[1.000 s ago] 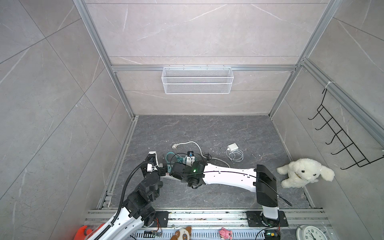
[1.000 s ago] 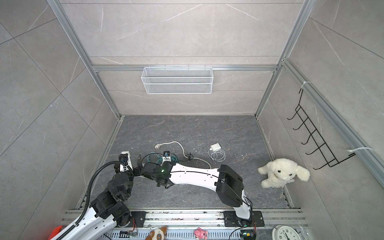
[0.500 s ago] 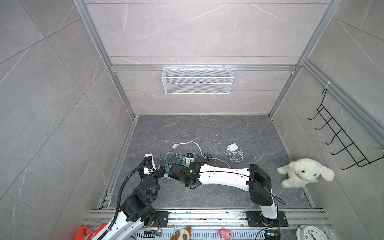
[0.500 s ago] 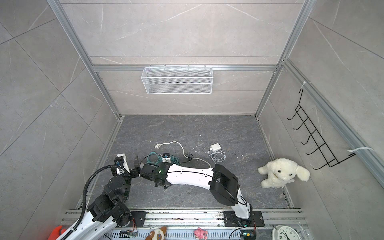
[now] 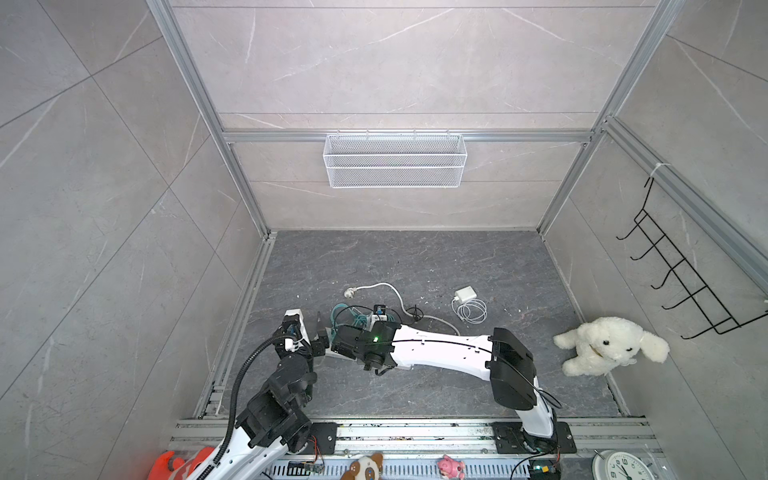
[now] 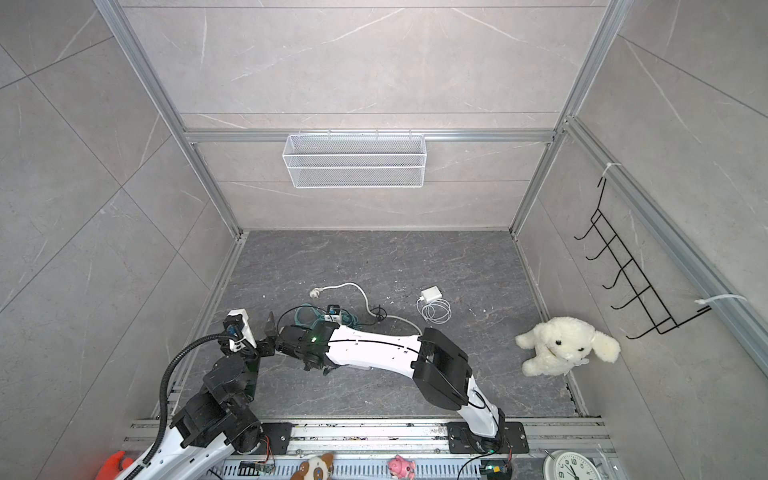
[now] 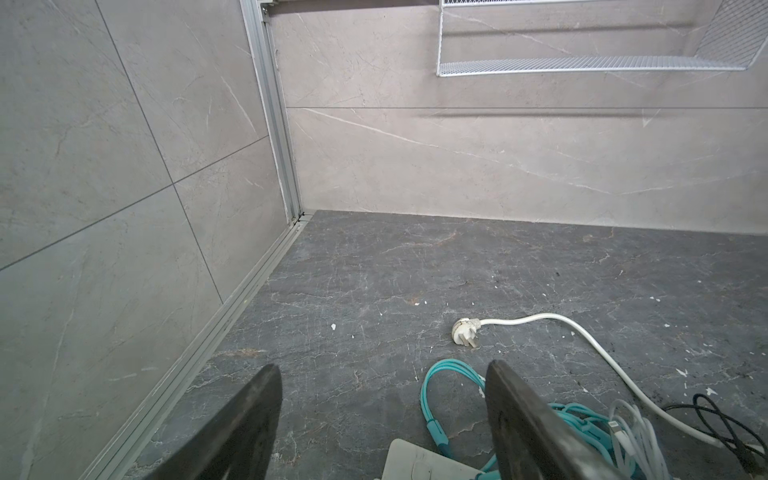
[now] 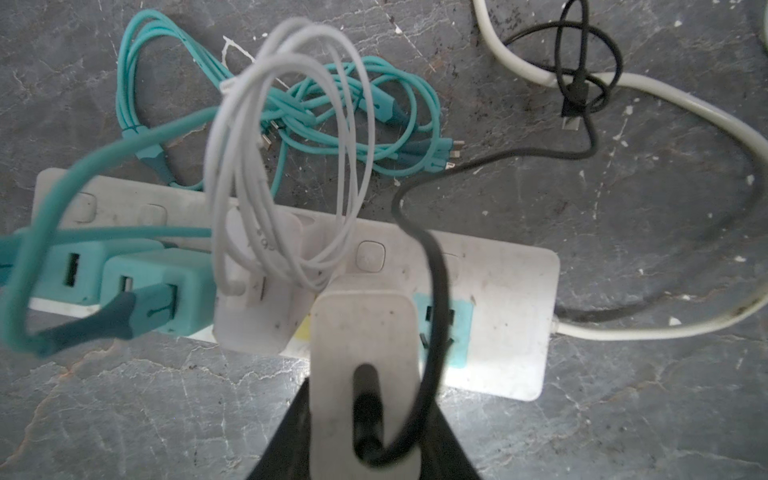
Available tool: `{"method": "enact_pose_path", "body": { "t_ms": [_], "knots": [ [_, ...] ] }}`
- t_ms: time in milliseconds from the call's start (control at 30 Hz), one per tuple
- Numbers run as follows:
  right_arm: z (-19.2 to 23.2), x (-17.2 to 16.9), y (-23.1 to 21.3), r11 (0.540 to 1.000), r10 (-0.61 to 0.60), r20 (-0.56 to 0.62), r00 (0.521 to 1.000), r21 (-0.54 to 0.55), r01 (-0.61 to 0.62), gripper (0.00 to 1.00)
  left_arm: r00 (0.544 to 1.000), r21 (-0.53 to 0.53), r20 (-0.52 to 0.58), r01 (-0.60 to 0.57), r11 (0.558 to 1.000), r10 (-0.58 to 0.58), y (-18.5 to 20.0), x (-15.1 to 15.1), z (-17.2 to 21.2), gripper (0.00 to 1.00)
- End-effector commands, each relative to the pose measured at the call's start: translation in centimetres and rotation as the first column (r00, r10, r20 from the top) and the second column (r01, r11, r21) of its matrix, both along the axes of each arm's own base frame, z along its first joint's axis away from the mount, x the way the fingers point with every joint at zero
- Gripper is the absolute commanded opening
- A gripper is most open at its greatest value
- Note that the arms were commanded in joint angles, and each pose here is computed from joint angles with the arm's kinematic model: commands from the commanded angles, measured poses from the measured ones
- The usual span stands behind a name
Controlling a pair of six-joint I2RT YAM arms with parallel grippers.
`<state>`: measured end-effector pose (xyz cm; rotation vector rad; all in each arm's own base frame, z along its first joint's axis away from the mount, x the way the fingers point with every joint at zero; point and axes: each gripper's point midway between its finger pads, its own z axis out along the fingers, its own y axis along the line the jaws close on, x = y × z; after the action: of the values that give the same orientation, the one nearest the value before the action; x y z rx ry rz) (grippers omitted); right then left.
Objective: Insert the plug
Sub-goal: 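Lower the charger toward the teal socket with the right gripper while left holds strip, then press the charger prongs down into the socket with the right gripper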
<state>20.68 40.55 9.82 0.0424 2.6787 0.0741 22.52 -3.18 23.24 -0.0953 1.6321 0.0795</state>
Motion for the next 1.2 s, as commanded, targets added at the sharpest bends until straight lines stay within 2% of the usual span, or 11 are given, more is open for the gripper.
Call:
{"method": "enact_pose_path", "body": {
  "t_ms": [0,200,333,500,633,833,967,1167],
  "knots": [
    [-1.8,-0.3,0.3,0.999,-0.049,-0.056,0.997,0.019,0.050,0.00,1.000,-0.025,0.027,-0.004,1.000,0.005,0.4,-0.3,0.8,0.79],
    [-0.8,0.1,-0.1,0.997,-0.075,-0.037,0.997,0.006,0.075,0.00,1.000,-0.029,0.027,0.000,1.000,0.001,0.6,-0.6,0.8,0.79],
    [-1.0,0.0,-0.2,0.993,-0.098,-0.067,0.993,0.054,0.102,0.00,1.000,-0.034,0.029,0.002,0.999,-0.001,0.7,-0.8,1.0,0.79],
    [0.0,0.2,-1.9,0.991,-0.123,-0.051,0.991,0.048,0.125,0.00,0.999,-0.044,0.036,0.008,0.999,-0.006,0.8,-0.9,0.9,0.79],
    [0.6,0.6,-1.4,0.992,-0.110,-0.046,0.993,0.056,0.113,0.00,0.999,-0.042,0.038,0.013,0.999,-0.012,0.6,-0.9,1.1,0.79],
    [-0.1,0.9,0.0,0.997,-0.077,-0.060,0.995,0.005,0.078,0.00,1.000,-0.033,0.029,0.012,0.999,-0.011,0.5,-0.7,0.9,0.79],
    [-0.5,0.7,-0.3,0.993,-0.063,-0.046,0.997,-0.103,0.058,0.00,0.999,-0.037,0.035,0.013,0.999,-0.012,0.6,-0.8,1.0,0.79],
    [-2.9,-0.4,-0.3,0.993,-0.073,-0.085,0.994,-0.103,0.064,0.00,0.999,-0.035,0.034,0.024,0.999,-0.023,0.3,-0.6,0.9,0.79]
  ]
}}
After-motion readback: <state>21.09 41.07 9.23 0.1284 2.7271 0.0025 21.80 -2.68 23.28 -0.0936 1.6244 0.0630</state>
